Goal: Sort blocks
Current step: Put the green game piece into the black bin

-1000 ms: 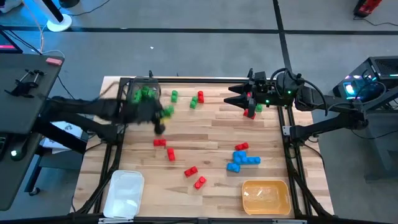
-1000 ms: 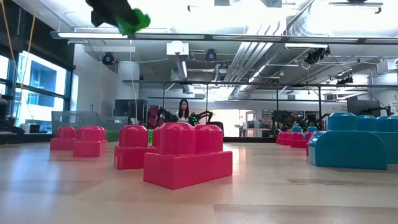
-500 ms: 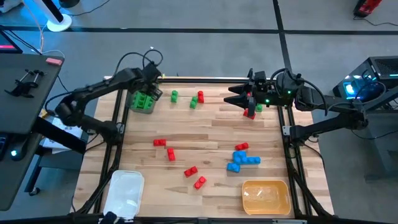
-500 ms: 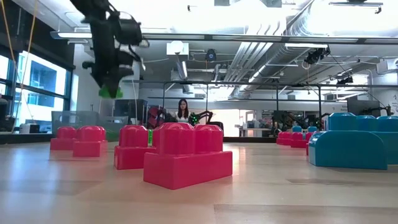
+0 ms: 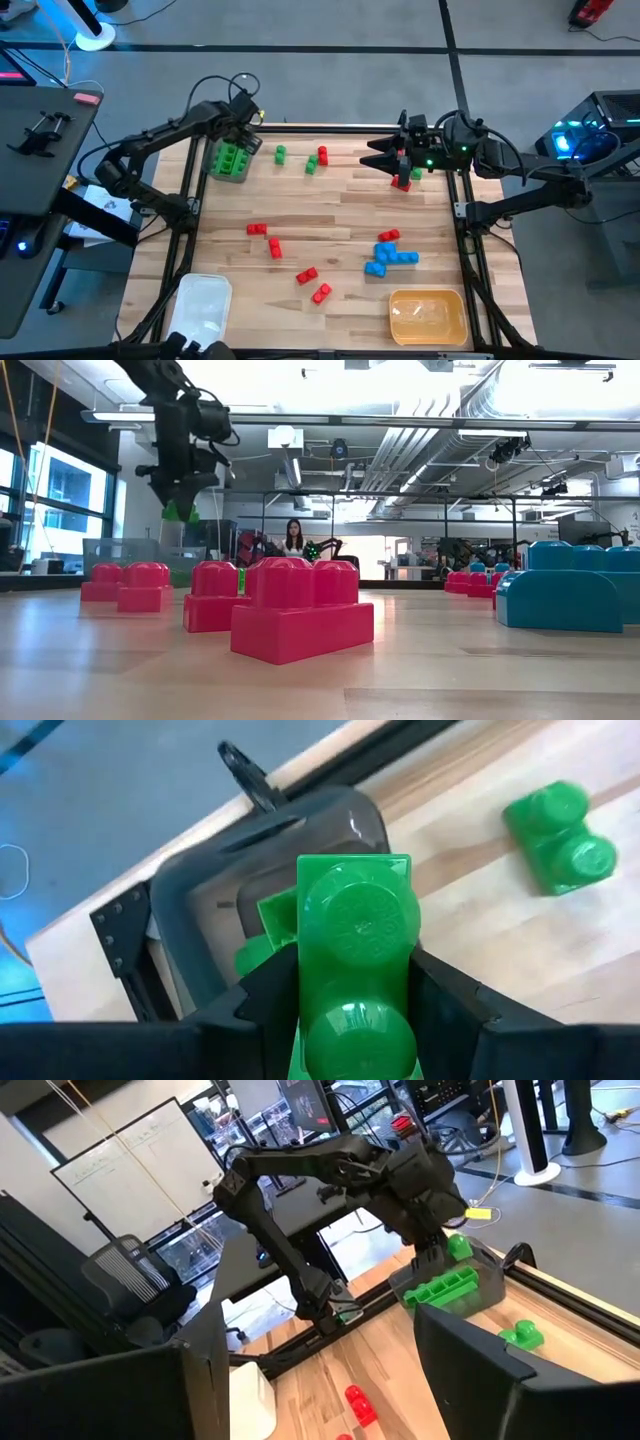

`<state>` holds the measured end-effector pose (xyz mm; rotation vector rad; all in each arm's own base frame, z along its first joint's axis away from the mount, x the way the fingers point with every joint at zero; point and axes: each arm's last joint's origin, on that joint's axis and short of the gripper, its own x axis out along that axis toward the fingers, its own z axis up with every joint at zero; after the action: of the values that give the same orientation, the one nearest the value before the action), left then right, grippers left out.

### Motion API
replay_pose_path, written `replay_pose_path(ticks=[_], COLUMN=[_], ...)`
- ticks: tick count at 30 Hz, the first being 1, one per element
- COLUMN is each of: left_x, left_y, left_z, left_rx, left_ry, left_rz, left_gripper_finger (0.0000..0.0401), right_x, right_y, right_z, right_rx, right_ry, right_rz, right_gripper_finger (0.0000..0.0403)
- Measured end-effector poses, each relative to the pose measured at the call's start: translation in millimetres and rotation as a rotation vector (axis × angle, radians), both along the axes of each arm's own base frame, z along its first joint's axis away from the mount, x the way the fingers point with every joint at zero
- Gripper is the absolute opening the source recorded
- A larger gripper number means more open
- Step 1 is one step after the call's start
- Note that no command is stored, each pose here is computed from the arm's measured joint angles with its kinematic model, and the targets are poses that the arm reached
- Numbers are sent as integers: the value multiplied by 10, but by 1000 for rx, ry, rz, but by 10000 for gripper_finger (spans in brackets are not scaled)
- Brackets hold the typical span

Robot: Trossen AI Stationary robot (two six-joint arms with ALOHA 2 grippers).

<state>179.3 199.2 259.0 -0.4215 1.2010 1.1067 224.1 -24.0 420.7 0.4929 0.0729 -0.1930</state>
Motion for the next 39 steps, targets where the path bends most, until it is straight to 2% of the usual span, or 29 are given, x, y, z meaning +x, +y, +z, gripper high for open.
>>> replay_pose_path(ticks=[6, 13, 16, 18, 22, 25, 29, 33, 39], left_x=[-99, -266, -272, -226, 25, 279, 600, 886, 1135], left_y=[93, 193, 204, 205, 198, 125, 134, 276, 309], left_z=[75, 59, 59, 65, 126, 162, 77, -121, -522], left_rx=[-20, -104, -104, -121, -102, -57, -98, -159, -218], left_ry=[-30, -100, -112, -183, -416, -483, -396, -275, -203], left_rz=[53, 122, 131, 123, 67, -13, -35, -7, 153], left_gripper_finger=[156, 208, 228, 238, 247, 248, 248, 248, 248], right_x=[1, 1, 5, 13, 41, 76, 114, 132, 132], right_y=[0, 0, -1, -1, -4, -8, -11, -13, -9], right_z=[-6, -12, -14, -20, -42, -68, -102, -118, -127], right_rx=[1, 5, 1, 1, 3, 4, 10, 11, 39], right_ry=[5, 10, 12, 15, 28, 41, 60, 69, 74], right_rz=[0, -1, 0, 0, 0, 0, -1, -1, 8], right_gripper_finger=[209, 209, 209, 209, 209, 209, 209, 209, 209])
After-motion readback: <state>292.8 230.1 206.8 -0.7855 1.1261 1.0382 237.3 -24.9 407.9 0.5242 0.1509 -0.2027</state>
